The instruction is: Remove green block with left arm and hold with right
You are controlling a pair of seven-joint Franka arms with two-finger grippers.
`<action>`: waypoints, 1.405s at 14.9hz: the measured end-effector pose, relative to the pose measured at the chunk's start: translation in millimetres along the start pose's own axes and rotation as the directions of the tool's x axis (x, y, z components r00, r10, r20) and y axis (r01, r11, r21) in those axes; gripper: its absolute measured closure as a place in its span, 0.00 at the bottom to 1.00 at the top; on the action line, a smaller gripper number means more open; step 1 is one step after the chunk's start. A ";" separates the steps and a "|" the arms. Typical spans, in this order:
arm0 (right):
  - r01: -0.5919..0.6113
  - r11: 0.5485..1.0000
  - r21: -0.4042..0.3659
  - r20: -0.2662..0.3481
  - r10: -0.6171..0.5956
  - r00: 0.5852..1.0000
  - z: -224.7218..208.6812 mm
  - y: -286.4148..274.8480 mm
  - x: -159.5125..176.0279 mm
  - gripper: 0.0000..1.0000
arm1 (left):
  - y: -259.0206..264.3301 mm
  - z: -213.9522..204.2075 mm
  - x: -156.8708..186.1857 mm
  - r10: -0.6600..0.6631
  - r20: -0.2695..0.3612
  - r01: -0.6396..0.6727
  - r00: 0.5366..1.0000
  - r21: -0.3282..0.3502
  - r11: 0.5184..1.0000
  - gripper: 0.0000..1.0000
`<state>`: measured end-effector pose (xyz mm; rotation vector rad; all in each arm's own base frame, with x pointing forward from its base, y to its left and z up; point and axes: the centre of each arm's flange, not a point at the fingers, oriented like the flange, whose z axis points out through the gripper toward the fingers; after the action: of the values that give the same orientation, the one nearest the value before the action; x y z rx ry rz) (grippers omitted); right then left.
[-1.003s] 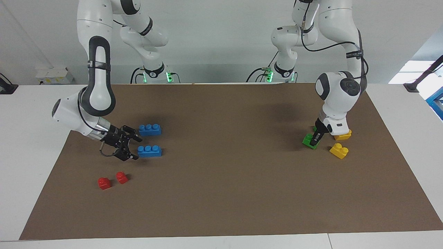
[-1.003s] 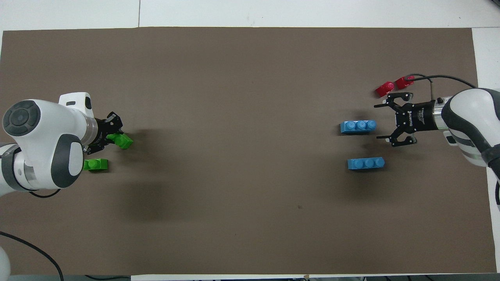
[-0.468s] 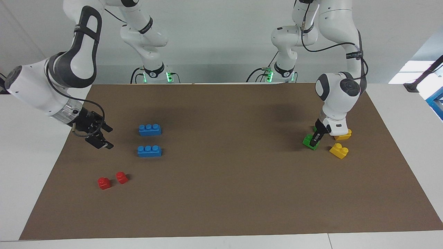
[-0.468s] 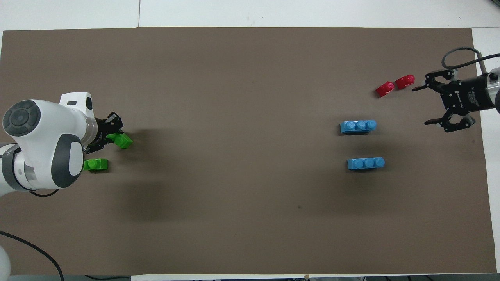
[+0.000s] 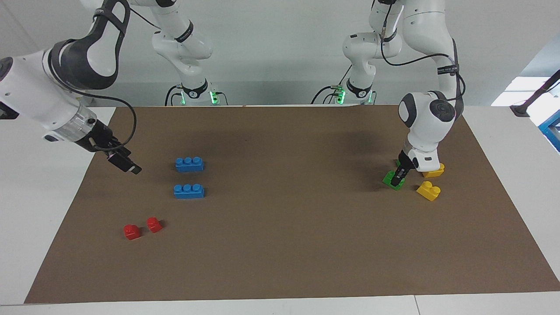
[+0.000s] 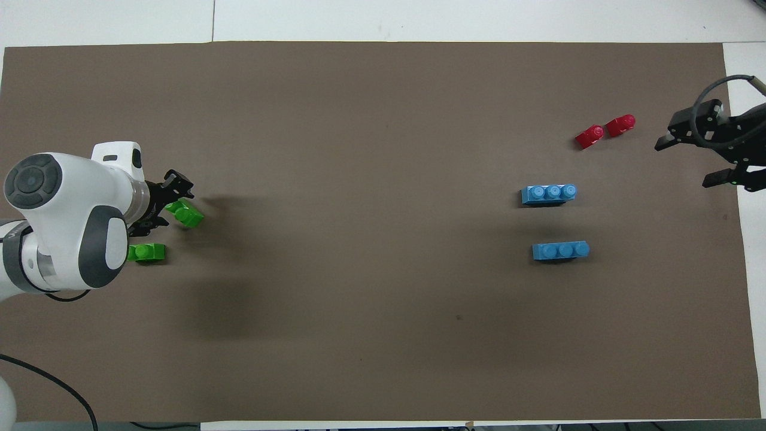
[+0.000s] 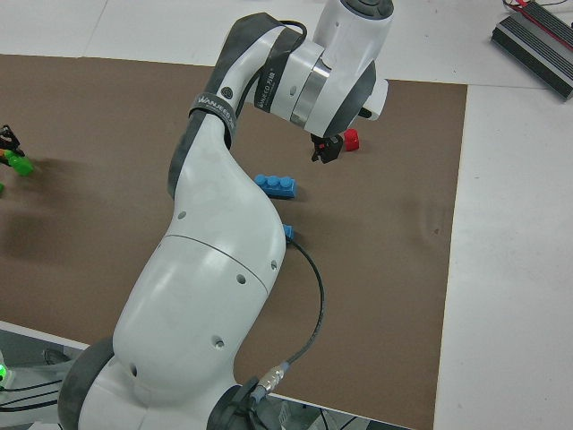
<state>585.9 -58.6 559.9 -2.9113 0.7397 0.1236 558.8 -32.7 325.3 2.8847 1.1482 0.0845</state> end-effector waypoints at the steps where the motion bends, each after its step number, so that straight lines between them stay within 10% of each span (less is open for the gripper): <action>1: 0.080 0.996 -0.036 -0.015 -0.080 0.997 -11.7 -9.4 -14.7 0.00 | 0.3 -0.6 0.3 0.004 -0.001 -0.004 1.000 -0.001 1.000 0.04; 8: 0.379 0.920 -0.098 0.009 -0.380 0.925 -50.0 -28.7 -70.6 0.00 | 12.6 -77.8 34.9 0.122 0.006 -0.122 0.993 0.008 0.993 0.00; 21: 0.447 0.876 -0.183 0.030 -0.450 0.893 -38.1 -53.7 -85.4 0.00 | 4.5 -267.7 4.9 0.406 -0.038 -0.406 0.913 -0.006 0.914 0.00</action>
<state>538.6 22.4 613.1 -3.1720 0.0340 0.1287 548.3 -29.1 592.8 3.0700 0.5269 0.1539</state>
